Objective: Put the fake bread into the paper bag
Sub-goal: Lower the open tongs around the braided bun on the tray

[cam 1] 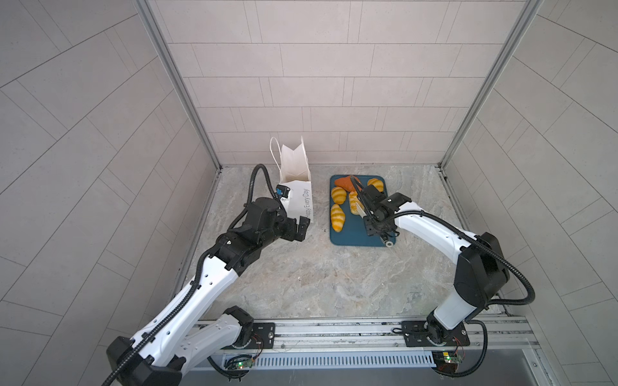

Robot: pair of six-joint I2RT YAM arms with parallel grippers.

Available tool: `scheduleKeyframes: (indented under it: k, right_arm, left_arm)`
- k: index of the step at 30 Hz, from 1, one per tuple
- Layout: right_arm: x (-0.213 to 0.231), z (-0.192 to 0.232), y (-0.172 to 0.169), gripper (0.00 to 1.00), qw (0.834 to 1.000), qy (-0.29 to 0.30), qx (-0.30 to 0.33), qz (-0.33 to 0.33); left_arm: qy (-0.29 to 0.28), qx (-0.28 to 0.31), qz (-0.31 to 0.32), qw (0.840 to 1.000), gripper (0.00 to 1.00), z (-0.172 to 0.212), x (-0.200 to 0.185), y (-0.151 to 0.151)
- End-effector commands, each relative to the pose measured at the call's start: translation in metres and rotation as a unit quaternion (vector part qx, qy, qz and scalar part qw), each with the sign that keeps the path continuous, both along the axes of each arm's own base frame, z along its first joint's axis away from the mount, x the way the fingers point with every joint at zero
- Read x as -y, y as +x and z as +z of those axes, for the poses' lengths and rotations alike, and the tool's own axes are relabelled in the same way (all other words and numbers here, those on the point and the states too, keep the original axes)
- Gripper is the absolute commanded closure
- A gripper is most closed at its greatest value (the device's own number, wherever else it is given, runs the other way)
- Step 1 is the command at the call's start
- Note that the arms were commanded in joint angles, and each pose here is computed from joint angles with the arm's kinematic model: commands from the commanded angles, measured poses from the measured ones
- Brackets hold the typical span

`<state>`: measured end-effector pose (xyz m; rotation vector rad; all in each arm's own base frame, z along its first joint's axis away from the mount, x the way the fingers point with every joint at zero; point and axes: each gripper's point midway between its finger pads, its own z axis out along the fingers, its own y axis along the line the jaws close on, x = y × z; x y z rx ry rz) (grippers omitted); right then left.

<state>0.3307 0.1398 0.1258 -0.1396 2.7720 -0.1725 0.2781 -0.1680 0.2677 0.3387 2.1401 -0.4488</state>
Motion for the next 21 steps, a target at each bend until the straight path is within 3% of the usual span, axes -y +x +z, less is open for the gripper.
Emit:
scheduleKeyframes:
  k: [1,21]
  right_arm:
    - [-0.013,0.012,0.002,0.43,0.999,0.03,0.021,-0.001]
    - [-0.028,-0.032,0.032,0.39,0.998,0.021,0.015,-0.054]
  left_arm:
    - [-0.007,0.008,-0.002,1.0,0.0,0.005,0.002,0.0]
    - [0.0,0.007,0.006,1.0,0.0,0.0,-0.004,-0.003]
